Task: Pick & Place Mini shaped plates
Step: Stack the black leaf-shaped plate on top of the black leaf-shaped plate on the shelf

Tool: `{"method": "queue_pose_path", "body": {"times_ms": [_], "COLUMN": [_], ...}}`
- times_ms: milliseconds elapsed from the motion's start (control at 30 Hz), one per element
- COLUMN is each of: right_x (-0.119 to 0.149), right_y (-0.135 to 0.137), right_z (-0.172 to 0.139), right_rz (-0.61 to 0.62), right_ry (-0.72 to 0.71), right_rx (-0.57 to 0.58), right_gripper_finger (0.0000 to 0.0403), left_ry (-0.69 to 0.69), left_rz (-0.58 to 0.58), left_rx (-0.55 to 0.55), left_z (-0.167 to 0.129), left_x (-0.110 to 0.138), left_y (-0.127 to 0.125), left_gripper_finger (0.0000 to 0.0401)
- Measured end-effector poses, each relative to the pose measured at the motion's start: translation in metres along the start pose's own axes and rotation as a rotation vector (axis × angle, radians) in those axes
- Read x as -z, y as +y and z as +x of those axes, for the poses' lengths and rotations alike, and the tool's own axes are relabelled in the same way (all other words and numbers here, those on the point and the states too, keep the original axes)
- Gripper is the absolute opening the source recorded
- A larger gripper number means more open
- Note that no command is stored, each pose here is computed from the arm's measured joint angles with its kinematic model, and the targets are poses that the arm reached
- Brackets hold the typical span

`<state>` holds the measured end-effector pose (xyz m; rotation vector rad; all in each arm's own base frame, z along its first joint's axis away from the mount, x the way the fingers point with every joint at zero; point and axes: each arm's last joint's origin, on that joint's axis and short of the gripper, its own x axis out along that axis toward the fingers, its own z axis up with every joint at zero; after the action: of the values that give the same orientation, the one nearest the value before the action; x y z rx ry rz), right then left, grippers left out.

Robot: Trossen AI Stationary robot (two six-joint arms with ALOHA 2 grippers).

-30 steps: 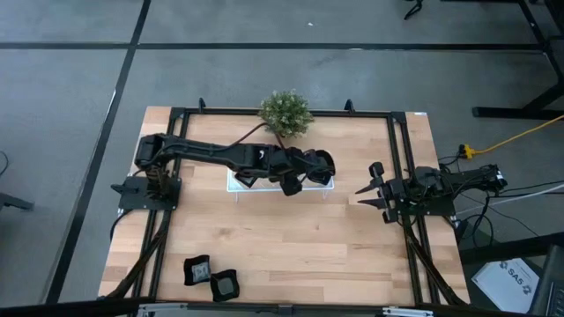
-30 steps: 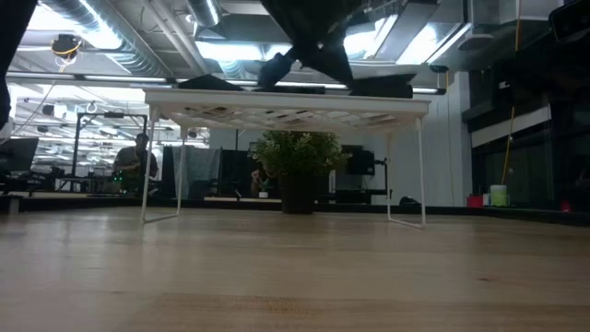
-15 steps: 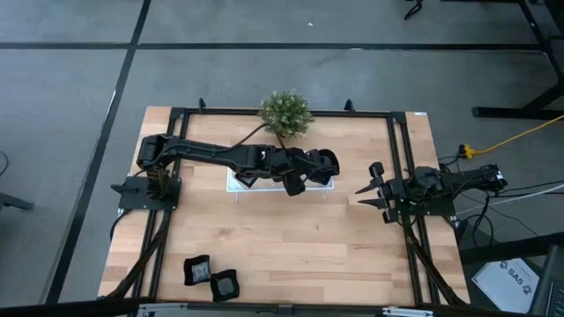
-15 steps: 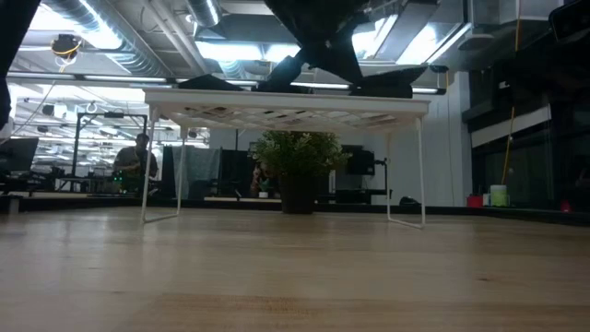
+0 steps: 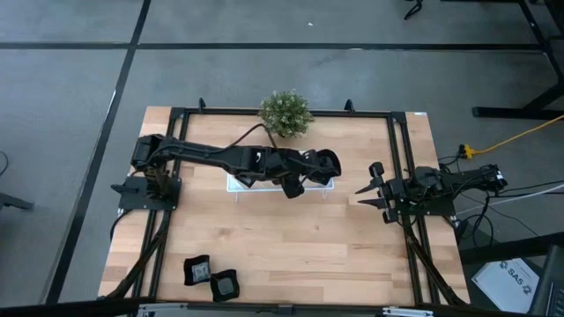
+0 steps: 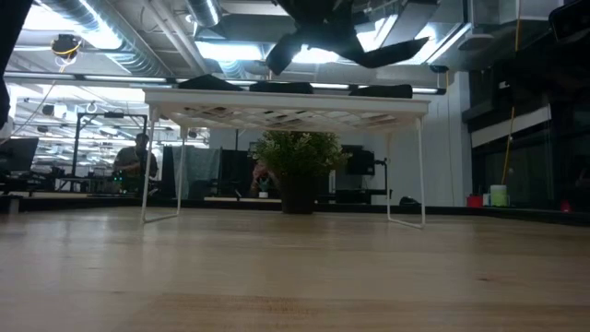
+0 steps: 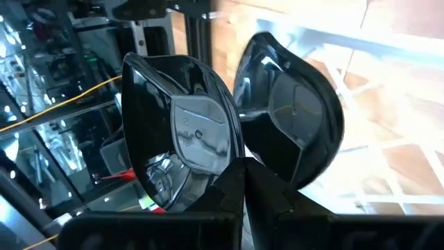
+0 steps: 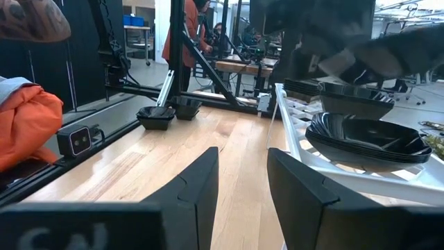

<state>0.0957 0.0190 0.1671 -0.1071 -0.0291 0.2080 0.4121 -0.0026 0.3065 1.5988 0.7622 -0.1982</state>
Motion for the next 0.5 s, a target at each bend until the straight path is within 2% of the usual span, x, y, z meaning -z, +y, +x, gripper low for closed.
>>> {"method": "queue_pose_path", "body": {"times_ms": [500], "right_x": [0.0000], "right_y": [0.0000], "right_z": [0.0000], "right_rz": [0.000], "right_ry": [0.000], "right_rx": [0.000], "right_gripper_finger": [0.0124], "left_ry": [-0.052], "left_rz": [-0.058], "left_rx": [0.011], "left_z": [-0.0014], "left_x": [0.0000], "left_y": [-0.0002], "left_gripper_finger": [0.0002]}}
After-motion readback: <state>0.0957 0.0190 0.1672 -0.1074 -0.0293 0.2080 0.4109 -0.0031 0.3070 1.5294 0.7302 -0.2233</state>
